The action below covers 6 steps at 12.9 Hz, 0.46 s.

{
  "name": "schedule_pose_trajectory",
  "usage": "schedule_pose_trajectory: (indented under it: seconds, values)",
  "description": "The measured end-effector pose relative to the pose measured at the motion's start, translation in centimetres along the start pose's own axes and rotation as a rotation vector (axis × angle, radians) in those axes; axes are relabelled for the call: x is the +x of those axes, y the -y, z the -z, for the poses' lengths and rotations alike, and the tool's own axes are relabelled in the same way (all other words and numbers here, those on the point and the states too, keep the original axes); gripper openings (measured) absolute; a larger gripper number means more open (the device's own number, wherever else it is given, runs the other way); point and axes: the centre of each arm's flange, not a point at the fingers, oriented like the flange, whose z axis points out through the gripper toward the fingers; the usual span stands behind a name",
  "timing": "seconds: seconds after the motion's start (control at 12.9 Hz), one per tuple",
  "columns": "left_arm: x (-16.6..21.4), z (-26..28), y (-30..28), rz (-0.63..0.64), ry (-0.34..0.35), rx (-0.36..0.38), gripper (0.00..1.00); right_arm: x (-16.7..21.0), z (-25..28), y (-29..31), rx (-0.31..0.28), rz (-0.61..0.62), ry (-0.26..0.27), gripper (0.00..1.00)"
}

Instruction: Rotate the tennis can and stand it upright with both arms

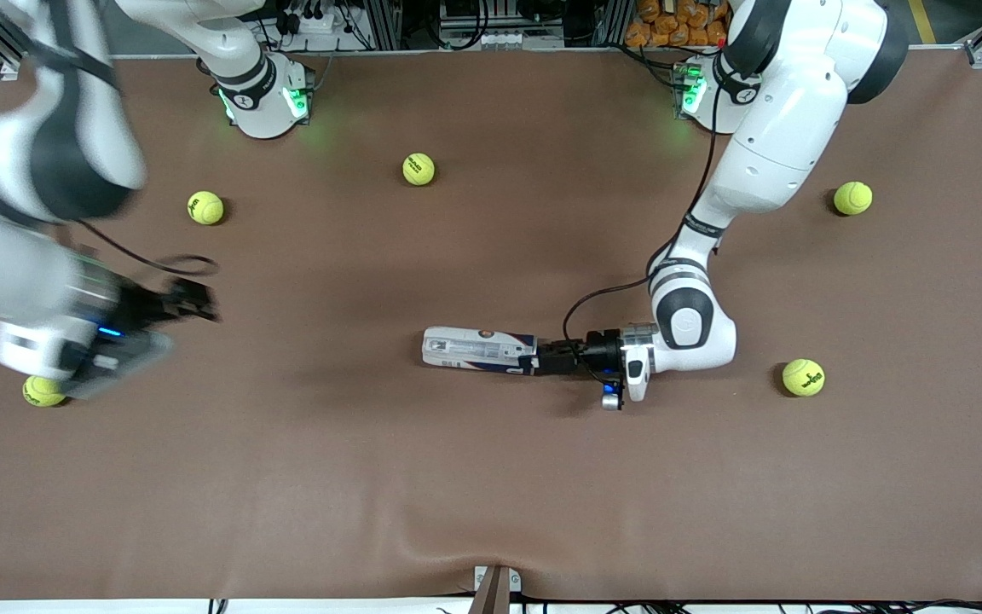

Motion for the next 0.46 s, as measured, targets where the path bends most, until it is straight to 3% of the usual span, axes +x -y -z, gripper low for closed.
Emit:
schedule_pose_trajectory:
  seconds: [0.23,0.46]
  values:
    - [0.0,-0.3,-0.3,-0.030,-0.006,0.005,0.36,-5.3,4.0,-4.4,0.020,-0.105,0.013,1.00]
    - [0.4,0.1,-1.8,-0.077,-0.038,0.038,0.06,-7.7,6.3,-5.0,0.020,-0.224,0.016,1.00]
